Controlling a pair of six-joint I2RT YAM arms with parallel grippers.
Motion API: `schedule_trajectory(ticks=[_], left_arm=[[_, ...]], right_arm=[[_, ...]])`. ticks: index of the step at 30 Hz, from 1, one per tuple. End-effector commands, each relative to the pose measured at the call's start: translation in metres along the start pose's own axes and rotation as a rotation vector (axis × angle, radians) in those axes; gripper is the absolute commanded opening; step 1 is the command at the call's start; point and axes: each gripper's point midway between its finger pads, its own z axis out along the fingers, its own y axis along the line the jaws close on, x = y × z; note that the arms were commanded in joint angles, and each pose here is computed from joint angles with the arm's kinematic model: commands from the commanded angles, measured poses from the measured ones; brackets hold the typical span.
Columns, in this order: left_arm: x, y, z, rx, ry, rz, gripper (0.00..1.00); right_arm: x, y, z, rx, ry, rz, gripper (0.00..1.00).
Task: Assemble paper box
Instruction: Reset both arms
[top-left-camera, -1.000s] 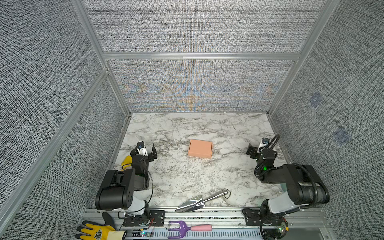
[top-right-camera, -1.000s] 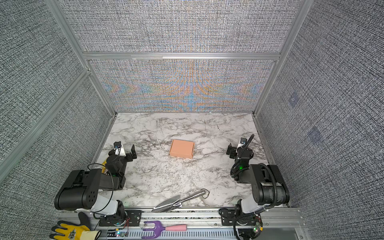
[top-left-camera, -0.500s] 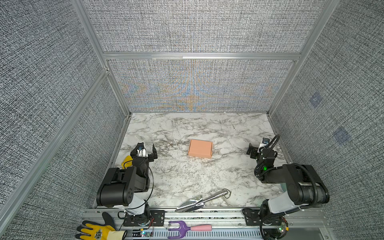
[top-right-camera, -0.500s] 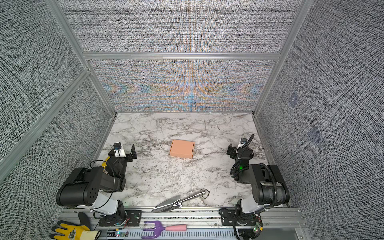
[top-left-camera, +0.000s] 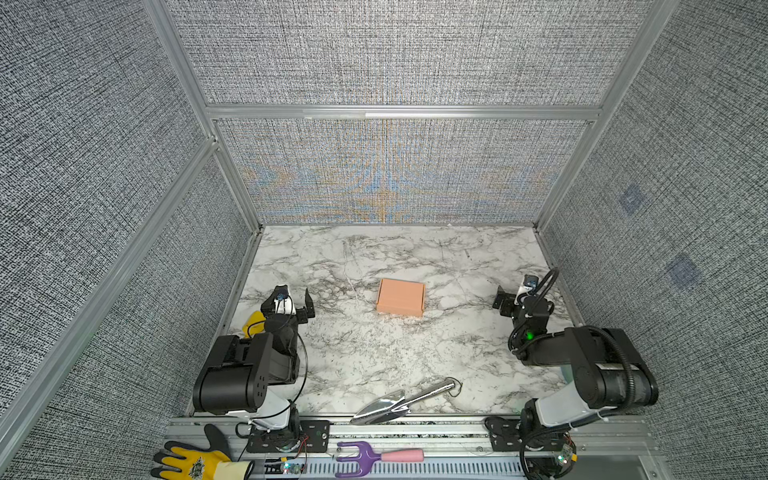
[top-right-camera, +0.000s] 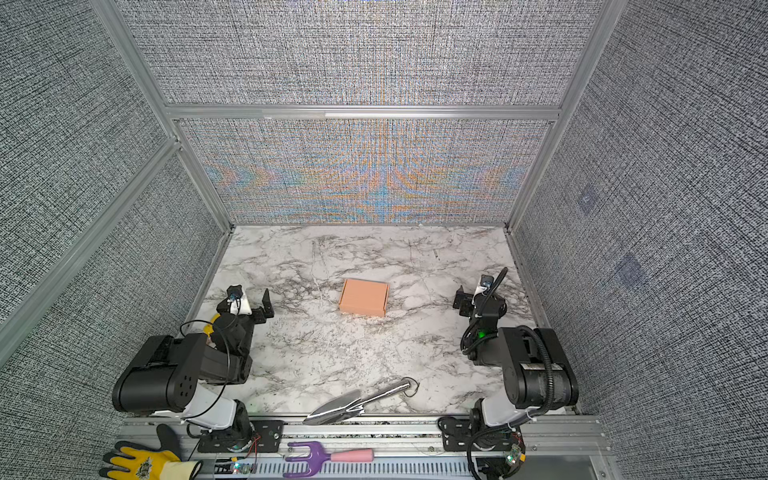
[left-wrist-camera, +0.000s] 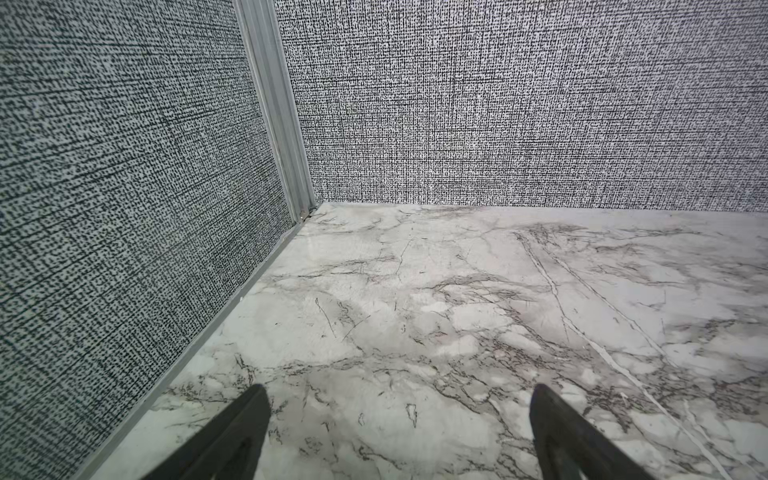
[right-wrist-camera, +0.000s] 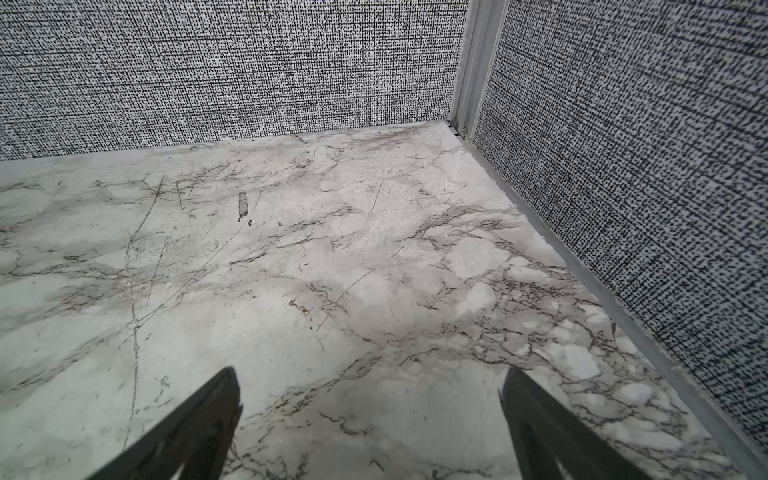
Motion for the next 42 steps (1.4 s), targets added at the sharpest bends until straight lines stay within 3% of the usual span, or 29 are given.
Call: schedule_trajectory(ticks=[1,14,18,20,25,42], left_arm=[[-0.012,0.001,-0.001,-0.004,-0.049,0.000,0.99],[-0.013,0.000,-0.004,0.002,-0.060,-0.001,0.99],[-0.024,0.012,-0.031,-0.049,-0.164,-0.041,0.99],[-0.022,0.011,-0.028,-0.047,-0.152,-0.034,0.99],[-0.012,0.000,-0.001,-0.001,-0.048,0.001,0.99],[-0.010,-0.002,0.001,0.004,-0.040,0.005,0.99]], right_arm=[[-0.003,0.001,-0.001,-0.007,-0.016,0.005,0.99],[-0.003,0.001,-0.003,-0.006,-0.020,0.003,0.99],[-0.004,0.000,-0.032,-0.038,-0.138,0.016,0.99],[-0.008,-0.007,-0.035,-0.004,-0.169,0.035,0.99],[-0.004,-0.006,-0.003,0.038,-0.021,0.019,0.99],[-0.004,-0.007,-0.004,0.050,-0.027,0.020,0.99]])
